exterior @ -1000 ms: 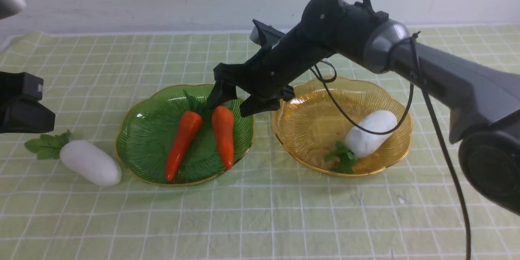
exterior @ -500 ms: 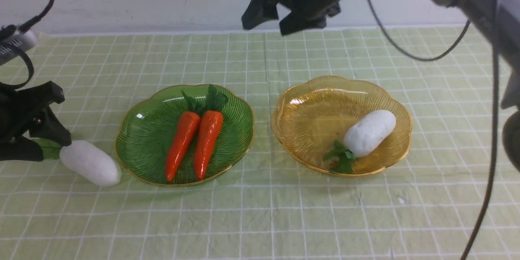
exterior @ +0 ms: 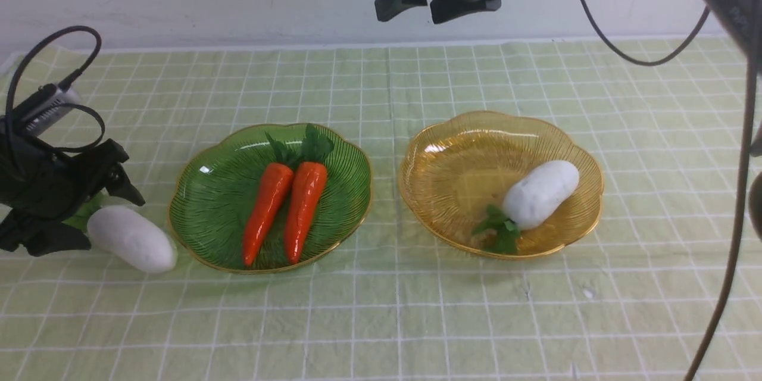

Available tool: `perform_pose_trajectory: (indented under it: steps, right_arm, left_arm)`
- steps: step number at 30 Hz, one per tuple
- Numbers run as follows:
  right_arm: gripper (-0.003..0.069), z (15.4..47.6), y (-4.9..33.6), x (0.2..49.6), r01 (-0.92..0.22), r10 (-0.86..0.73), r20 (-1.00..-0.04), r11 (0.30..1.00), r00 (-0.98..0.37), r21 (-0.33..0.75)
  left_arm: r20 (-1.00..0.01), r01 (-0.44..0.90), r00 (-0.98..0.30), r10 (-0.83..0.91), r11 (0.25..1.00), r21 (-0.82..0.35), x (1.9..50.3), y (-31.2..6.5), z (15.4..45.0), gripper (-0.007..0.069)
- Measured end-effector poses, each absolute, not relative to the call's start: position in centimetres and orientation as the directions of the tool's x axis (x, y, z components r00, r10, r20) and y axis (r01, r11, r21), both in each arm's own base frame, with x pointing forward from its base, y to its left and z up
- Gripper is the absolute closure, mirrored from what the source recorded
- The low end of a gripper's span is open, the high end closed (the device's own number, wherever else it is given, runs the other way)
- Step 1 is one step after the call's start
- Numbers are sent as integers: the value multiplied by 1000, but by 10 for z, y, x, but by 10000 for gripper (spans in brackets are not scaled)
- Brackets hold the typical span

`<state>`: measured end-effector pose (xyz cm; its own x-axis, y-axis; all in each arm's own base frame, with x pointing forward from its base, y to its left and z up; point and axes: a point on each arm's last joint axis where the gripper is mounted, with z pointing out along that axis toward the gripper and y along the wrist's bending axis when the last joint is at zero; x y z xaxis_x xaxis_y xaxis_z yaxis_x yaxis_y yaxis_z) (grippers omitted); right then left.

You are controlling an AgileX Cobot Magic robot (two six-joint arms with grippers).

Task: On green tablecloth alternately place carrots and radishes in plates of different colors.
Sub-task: 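Pick up the white radish and place it on the plate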

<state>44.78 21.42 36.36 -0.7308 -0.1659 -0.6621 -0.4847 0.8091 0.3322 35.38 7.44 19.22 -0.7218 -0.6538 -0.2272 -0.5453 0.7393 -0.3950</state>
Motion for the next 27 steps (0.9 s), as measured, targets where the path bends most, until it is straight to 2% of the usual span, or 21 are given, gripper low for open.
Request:
perform_pose_trajectory:
  steps: [5,8,9,12,16,18,20,21,24,27]
  right_arm:
    - [81,364,214,448,-485,-167,-661,809,-731,332]
    - [81,364,215,447,-487,-162,-660,803,-734,345]
    - [81,364,215,447,-487,-161,-659,801,-734,347]
    - [81,371,214,443,-493,-159,-669,799,-726,345]
    - [85,406,196,429,-457,-159,-727,858,-668,232]
    - [95,425,185,419,-431,-163,-760,887,-630,167]
    - [123,447,172,404,-401,-176,-789,911,-589,96]
    - [140,456,166,396,-390,-181,-796,918,-578,75]
    - [245,468,148,371,-353,-212,-790,935,-575,6]
    - [361,463,134,355,-324,-234,-755,946,-612,-30]
  left_arm:
    - [-186,-573,-709,-680,710,-410,363,75,167,43]
    - [-172,-543,-749,-639,742,-394,363,75,156,192]
    - [-171,-539,-753,-635,745,-393,363,74,156,193]
    - [-193,-452,-826,-530,826,-338,359,75,169,191]
    - [-312,-337,-855,-415,901,-273,354,80,229,191]
    - [-374,-298,-843,-386,915,-272,353,79,262,191]
    - [-477,-213,-813,-333,933,-289,347,66,312,191]
    - [-506,-178,-803,-316,936,-303,344,59,327,191]
    - [-647,68,-738,-192,933,-354,339,2,382,191]
    - [-700,243,-706,-112,889,-388,337,-50,400,191]
